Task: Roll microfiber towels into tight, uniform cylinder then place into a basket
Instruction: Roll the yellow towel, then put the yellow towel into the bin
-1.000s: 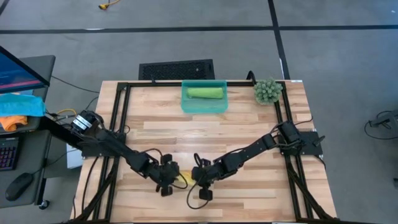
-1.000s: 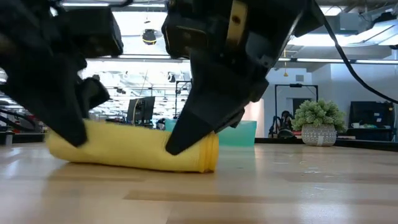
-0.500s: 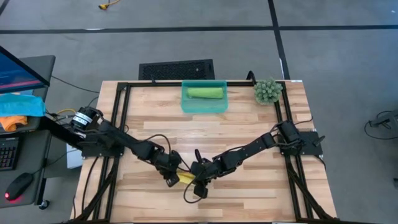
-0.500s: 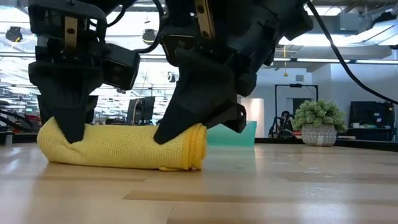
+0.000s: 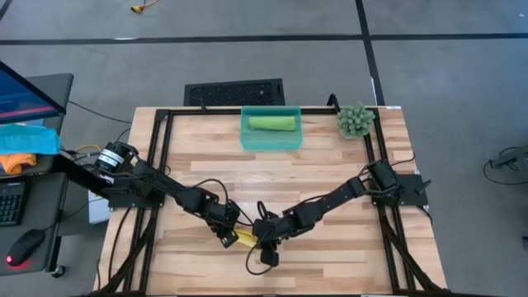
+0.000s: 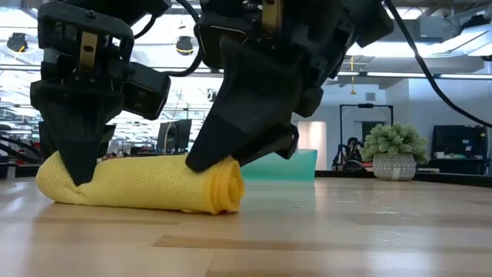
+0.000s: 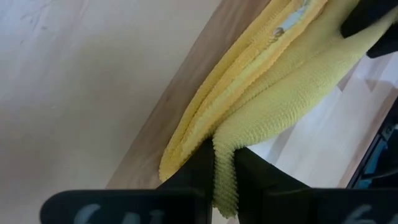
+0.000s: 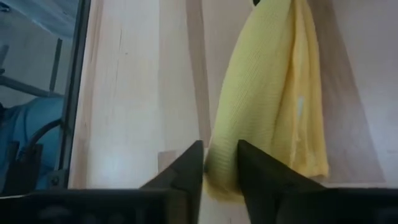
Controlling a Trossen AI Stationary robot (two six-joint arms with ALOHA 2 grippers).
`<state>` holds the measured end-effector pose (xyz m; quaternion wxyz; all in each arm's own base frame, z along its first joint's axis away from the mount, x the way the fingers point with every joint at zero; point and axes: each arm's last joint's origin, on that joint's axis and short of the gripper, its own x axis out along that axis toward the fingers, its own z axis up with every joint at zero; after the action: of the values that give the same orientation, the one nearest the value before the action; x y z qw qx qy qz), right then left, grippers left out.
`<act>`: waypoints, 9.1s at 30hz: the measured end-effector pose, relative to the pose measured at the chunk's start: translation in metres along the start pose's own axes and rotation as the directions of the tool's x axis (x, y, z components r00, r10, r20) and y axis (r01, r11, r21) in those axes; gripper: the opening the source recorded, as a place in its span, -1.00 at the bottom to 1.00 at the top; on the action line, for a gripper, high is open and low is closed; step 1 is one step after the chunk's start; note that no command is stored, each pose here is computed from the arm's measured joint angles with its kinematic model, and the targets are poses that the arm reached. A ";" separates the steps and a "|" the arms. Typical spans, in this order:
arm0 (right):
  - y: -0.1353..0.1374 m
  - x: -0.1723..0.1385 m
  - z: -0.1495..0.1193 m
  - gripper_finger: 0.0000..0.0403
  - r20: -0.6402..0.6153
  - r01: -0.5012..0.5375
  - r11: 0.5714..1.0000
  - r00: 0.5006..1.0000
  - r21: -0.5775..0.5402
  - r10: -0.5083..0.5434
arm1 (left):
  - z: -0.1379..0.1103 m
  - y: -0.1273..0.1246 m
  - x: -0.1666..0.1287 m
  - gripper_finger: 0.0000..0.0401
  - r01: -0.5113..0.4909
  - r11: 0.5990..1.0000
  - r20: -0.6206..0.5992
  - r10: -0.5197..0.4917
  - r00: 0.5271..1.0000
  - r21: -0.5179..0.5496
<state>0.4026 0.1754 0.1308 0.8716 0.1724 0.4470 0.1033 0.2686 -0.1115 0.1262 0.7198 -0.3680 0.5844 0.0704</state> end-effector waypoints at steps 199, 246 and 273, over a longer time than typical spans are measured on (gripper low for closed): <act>-0.034 0.011 -0.002 -0.81 -0.029 0.180 0.983 0.983 -0.017 -0.181 | -0.054 -0.010 0.001 -0.12 -0.026 0.871 0.406 -0.202 0.891 0.491; -0.045 -0.024 0.006 -0.81 -0.061 0.372 0.927 0.925 -0.050 -0.375 | -0.063 -0.008 -0.080 -0.12 -0.195 0.887 0.525 -0.061 0.849 0.418; -0.043 -0.023 0.006 -0.80 -0.074 0.357 0.933 0.930 -0.047 -0.360 | 0.023 0.028 -0.062 0.01 -0.026 0.934 0.303 -0.089 0.949 0.356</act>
<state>0.3951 0.1266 0.1341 0.8596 0.0692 0.5044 -0.0430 0.2530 -0.0563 0.1700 0.8591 -0.2255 0.4593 0.0094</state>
